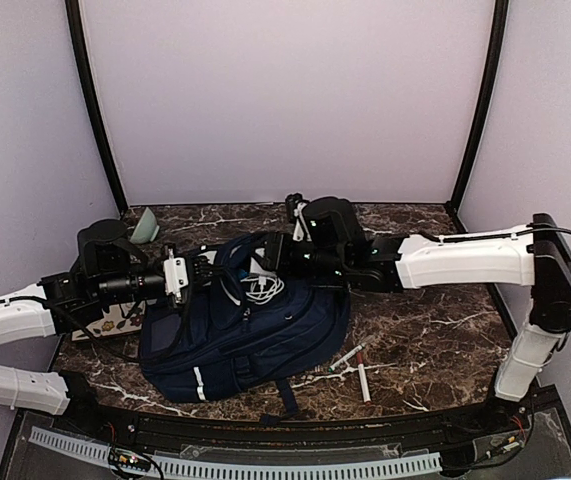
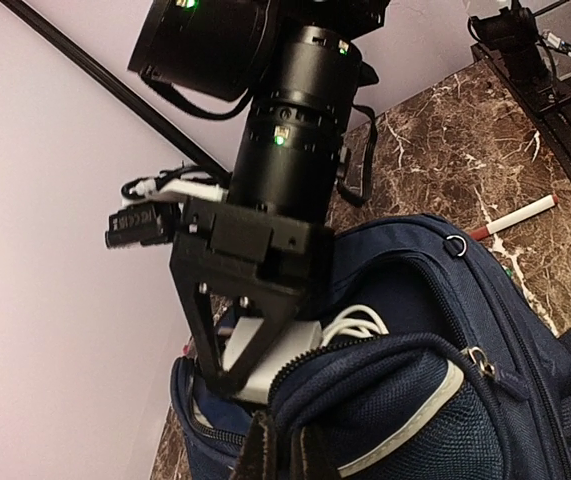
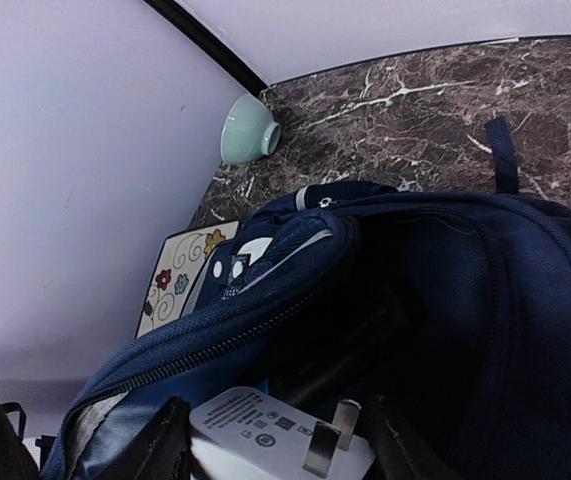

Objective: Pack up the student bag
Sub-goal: Place the charger in the upper front pocket of the bag, then adjust the charger in the upper front pocket of the bag.

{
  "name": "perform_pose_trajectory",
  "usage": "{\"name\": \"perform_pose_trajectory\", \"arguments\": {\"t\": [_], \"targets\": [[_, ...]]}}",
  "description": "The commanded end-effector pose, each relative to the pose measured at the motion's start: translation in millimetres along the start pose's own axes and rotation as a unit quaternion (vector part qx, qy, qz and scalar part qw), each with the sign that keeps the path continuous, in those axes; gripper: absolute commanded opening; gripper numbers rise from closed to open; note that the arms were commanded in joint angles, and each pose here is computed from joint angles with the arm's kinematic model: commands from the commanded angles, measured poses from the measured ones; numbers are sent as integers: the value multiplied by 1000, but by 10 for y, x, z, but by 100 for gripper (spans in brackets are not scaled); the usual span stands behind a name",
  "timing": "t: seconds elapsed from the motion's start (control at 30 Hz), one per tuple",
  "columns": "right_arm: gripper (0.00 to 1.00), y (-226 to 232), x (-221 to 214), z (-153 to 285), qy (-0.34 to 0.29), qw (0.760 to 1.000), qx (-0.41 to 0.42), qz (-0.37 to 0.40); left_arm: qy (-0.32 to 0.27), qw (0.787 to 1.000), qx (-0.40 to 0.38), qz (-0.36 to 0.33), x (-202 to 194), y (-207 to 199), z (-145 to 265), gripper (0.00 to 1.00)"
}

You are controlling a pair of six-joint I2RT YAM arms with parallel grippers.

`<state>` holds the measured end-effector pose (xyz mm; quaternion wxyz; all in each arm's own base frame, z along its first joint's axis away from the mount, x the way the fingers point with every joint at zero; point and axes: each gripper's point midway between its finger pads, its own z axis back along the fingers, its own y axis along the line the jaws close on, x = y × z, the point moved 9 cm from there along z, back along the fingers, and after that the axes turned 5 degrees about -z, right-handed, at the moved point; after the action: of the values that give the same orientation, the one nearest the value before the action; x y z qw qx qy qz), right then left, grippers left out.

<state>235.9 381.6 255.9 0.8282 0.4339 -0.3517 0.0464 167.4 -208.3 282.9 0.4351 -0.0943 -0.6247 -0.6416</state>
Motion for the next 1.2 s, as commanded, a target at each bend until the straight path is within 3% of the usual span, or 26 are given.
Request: {"name": "perform_pose_trajectory", "arguments": {"t": [0.0,0.07,0.1,0.3,0.53,0.57,0.73,0.8,0.97,1.17], "targets": [[68,118,-191,-241,68,996,-12,49,-77,993,86,-15,327,293,162,0],[96,187,-132,-206,58,996,-15,68,-74,993,86,-17,322,292,163,0],[99,198,-86,-151,45,996,-21,76,-74,993,87,-17,325,292,170,0],[100,319,315,389,-47,986,-68,144,-85,993,79,-20,340,270,186,0],[99,335,425,757,-47,981,-80,171,-82,993,79,-21,337,271,181,0],[95,306,387,740,-37,984,-69,159,-82,993,78,-21,332,264,177,0],[53,182,218,485,26,993,-37,110,-85,993,76,-20,335,261,176,0],[43,80,142,342,41,994,-44,91,-87,993,76,-21,341,261,180,0],[37,-49,17,-9,79,994,-37,68,-86,993,78,-22,342,264,187,0],[24,305,-277,-531,162,982,76,68,-76,991,109,-22,362,353,198,0]]}}
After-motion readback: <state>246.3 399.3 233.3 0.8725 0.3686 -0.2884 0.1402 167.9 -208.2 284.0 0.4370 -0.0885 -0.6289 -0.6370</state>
